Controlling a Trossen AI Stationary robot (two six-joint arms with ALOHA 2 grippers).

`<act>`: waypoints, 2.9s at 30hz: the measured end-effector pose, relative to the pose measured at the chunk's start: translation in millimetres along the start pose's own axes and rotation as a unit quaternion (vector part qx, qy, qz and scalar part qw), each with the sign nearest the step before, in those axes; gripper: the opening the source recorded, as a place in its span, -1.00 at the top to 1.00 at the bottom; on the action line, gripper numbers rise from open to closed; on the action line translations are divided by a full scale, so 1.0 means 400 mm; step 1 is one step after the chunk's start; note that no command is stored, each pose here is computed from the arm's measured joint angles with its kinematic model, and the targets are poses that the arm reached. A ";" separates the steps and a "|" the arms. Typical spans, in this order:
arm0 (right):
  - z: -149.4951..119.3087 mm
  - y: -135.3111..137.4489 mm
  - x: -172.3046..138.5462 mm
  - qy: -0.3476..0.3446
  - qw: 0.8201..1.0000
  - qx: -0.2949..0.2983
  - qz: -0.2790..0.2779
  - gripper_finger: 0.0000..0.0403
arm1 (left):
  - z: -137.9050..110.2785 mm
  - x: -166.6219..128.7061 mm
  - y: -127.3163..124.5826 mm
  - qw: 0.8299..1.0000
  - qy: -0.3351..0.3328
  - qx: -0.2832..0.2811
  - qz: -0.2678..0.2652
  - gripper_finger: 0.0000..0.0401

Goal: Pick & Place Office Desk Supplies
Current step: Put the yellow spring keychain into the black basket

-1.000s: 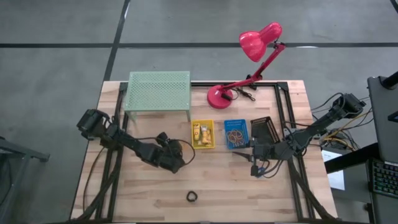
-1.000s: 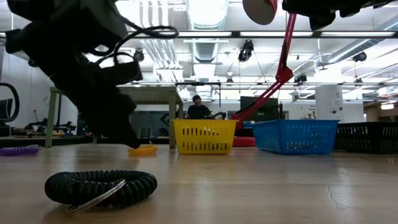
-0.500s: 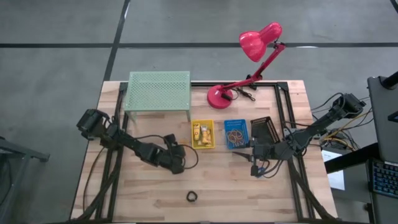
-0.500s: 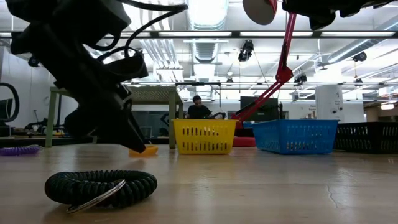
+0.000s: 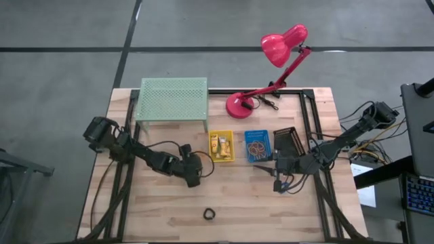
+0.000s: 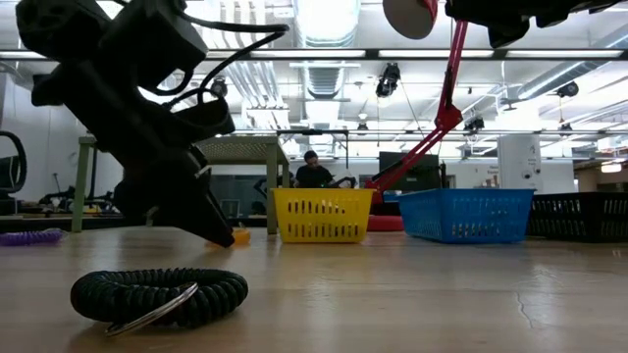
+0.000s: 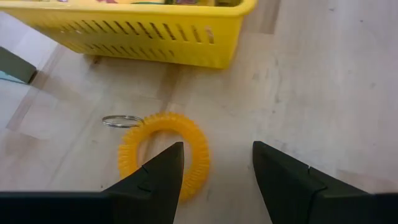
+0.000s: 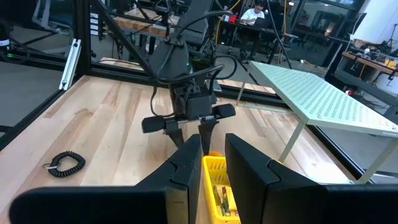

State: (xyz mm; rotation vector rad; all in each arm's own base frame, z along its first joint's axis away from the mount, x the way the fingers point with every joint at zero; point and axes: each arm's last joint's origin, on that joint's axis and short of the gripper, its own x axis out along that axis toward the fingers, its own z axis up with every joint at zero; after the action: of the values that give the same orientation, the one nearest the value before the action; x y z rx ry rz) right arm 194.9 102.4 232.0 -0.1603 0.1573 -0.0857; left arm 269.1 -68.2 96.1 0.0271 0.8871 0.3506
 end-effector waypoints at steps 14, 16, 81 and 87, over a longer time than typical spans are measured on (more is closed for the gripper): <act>0.000 0.000 0.000 0.000 1.000 0.000 0.000 0.66 | -0.003 0.008 0.012 1.000 -0.004 0.004 0.007 0.38; 0.000 0.000 0.000 0.000 1.000 0.000 0.000 0.66 | -0.003 0.008 0.012 1.000 -0.004 0.005 0.008 0.46; 0.000 0.000 0.000 0.000 1.000 0.000 0.000 0.66 | 0.267 -0.083 -0.050 0.910 -0.375 -0.144 -0.104 0.93; 0.000 0.000 0.000 0.000 1.000 0.000 0.000 0.66 | 0.333 -0.030 -0.107 0.915 -0.368 -0.127 -0.109 0.93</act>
State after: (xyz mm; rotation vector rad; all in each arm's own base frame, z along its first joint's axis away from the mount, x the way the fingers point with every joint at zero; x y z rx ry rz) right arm 194.9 102.4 232.0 -0.1602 0.1572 -0.0853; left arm 376.2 -96.2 182.8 -0.1705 0.0879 0.2153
